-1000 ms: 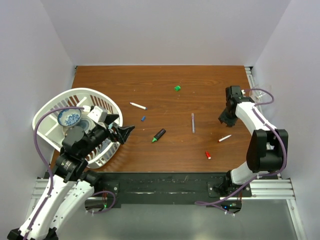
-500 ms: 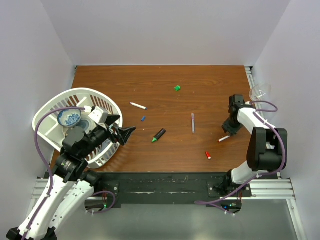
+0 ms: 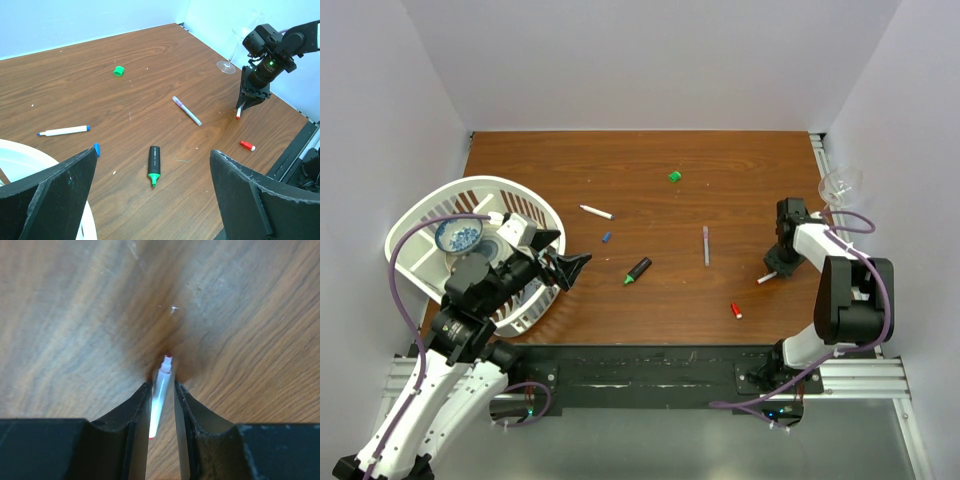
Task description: Insert the pens into the pen caps
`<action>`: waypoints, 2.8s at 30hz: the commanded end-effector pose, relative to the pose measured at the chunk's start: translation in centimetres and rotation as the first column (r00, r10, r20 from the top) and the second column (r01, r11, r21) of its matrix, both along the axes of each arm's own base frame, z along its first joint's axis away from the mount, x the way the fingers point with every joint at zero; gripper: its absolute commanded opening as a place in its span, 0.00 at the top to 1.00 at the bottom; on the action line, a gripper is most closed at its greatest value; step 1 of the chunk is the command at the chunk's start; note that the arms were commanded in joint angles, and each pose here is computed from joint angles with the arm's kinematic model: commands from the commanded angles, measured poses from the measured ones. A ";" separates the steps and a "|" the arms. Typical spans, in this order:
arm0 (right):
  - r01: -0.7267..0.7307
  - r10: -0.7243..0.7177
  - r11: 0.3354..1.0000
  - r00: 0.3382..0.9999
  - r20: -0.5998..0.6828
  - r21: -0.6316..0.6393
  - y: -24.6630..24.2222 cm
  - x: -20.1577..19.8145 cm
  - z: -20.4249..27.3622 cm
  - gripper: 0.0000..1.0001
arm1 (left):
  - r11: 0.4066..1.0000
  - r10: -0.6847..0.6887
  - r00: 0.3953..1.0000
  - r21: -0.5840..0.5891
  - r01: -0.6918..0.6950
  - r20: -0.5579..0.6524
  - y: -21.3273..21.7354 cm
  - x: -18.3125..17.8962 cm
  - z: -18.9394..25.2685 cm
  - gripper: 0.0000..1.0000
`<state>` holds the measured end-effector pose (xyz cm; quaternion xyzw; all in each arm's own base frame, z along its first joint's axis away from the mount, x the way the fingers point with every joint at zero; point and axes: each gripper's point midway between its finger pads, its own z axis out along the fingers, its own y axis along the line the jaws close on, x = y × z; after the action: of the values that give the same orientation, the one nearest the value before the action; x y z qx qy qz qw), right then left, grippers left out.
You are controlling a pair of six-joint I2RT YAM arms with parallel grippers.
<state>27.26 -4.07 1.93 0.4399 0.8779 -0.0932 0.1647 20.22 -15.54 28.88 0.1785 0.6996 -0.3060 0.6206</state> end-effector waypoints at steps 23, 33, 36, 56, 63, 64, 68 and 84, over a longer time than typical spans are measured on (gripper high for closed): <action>-0.569 0.379 0.798 0.732 0.566 0.201 15.1 4.7 11.5 1.00 | 0.939 -0.302 0.949 -0.201 0.280 -0.092 -5.7 -1.0 4.1 0.05; -0.899 0.283 0.435 0.191 0.940 0.052 30.2 0.3 29.0 1.00 | 0.865 -0.446 0.873 -0.346 0.363 -0.197 -8.8 -0.1 4.0 0.13; -0.935 0.223 0.355 0.104 0.969 0.019 32.4 -1.4 31.1 1.00 | 0.812 -0.526 0.827 -0.408 0.418 -0.199 -9.8 -0.7 4.0 0.14; -0.969 0.141 0.245 0.011 0.990 -0.024 36.2 -4.4 33.4 1.00 | 0.730 -0.622 0.761 -0.492 0.475 -0.187 -12.3 -0.8 4.0 0.50; -0.974 0.153 0.227 0.020 0.988 -0.015 36.6 -4.7 32.8 1.00 | 0.714 -0.641 0.741 -0.508 0.482 -0.199 -12.7 -0.8 3.4 0.98; -0.974 0.156 0.226 0.019 0.988 -0.017 36.5 -4.8 32.8 1.00 | 0.713 -0.643 0.740 -0.507 0.484 -0.198 -12.7 -0.9 3.4 1.00; -0.966 0.201 0.257 0.065 0.977 0.012 35.7 -4.9 32.5 0.75 | 0.724 -0.635 0.744 -0.497 0.479 -0.207 -12.6 -0.9 2.9 1.00; -0.450 0.243 0.870 0.749 0.617 0.203 20.2 -6.0 18.5 0.52 | 0.937 -0.339 0.913 -0.171 0.305 -0.227 -9.3 2.2 -0.2 1.00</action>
<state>21.95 21.42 27.08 0.1872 0.8288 0.3658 0.3797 21.32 -26.18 27.41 0.1831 0.7099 -0.5343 0.4209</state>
